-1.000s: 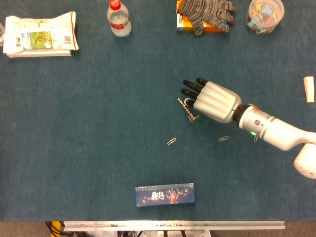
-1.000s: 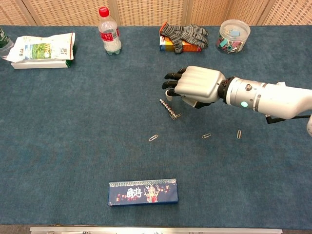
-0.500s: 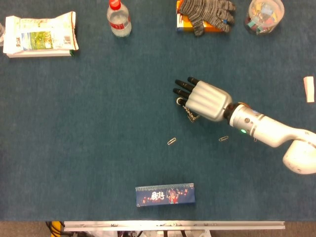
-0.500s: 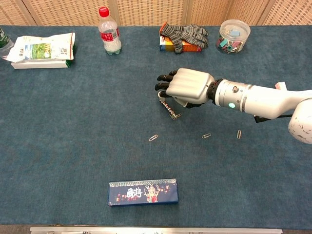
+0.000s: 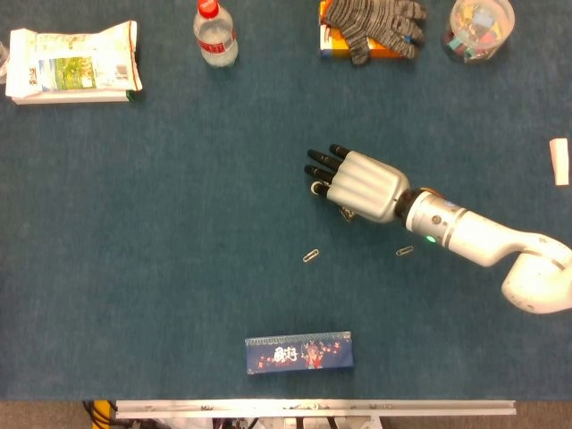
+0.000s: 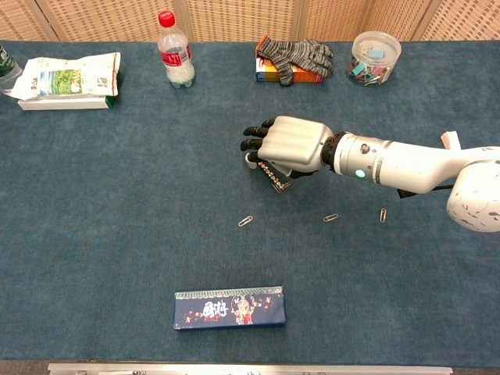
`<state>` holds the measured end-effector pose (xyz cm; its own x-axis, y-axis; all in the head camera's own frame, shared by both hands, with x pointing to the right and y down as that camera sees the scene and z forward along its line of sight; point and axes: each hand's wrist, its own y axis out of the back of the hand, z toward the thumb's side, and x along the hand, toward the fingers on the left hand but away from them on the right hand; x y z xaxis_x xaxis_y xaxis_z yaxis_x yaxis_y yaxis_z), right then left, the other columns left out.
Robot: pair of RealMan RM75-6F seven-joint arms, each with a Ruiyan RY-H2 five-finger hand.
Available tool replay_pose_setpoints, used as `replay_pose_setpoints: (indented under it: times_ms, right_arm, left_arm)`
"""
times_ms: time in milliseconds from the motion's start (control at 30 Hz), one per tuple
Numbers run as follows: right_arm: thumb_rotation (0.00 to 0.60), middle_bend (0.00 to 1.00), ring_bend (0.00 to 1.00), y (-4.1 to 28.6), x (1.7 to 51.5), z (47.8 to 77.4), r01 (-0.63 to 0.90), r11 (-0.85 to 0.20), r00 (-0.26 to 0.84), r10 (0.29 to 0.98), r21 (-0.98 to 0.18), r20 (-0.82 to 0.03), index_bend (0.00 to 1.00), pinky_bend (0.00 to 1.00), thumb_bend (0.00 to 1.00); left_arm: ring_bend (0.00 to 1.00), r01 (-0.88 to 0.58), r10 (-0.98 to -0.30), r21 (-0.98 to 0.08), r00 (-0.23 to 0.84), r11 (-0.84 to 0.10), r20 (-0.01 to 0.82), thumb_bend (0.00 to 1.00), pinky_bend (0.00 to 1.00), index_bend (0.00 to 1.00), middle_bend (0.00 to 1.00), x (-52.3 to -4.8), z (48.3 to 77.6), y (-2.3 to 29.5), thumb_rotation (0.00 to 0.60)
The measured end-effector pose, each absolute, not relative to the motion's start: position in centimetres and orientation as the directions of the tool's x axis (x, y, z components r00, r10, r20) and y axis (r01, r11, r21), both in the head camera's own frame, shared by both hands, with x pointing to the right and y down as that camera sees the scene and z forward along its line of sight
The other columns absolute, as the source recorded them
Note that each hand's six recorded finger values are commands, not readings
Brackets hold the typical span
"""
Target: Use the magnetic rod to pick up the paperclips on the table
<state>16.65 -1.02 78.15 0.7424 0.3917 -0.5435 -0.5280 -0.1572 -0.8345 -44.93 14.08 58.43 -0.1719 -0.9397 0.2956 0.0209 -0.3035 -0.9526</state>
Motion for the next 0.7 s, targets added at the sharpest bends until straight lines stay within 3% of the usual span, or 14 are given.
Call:
replay_pose_setpoints:
  times_ms: [467, 700]
  right_arm:
    - [0.6, 0.15, 0.05, -2.3, 19.9, 76.9, -0.564, -0.144, 0.696, 0.446, -0.813, -0.562, 0.34, 0.2, 0.84]
    - [0.6, 0.15, 0.05, -2.0, 19.2, 76.3, -0.544, -0.142, 0.71, 0.446, -0.827, -0.544, 0.34, 0.2, 0.84]
  left_arm:
    - [0.0, 0.018, -0.939, -0.95, -0.161, -0.311, 0.304, 0.19, 0.0, 0.48, 0.04, -44.7, 58.5, 14.1, 0.6]
    - [0.0, 0.023, -0.939, -0.95, -0.161, -0.313, 0.305, 0.19, 0.0, 0.48, 0.04, -44.6, 58.6, 14.1, 0.6]
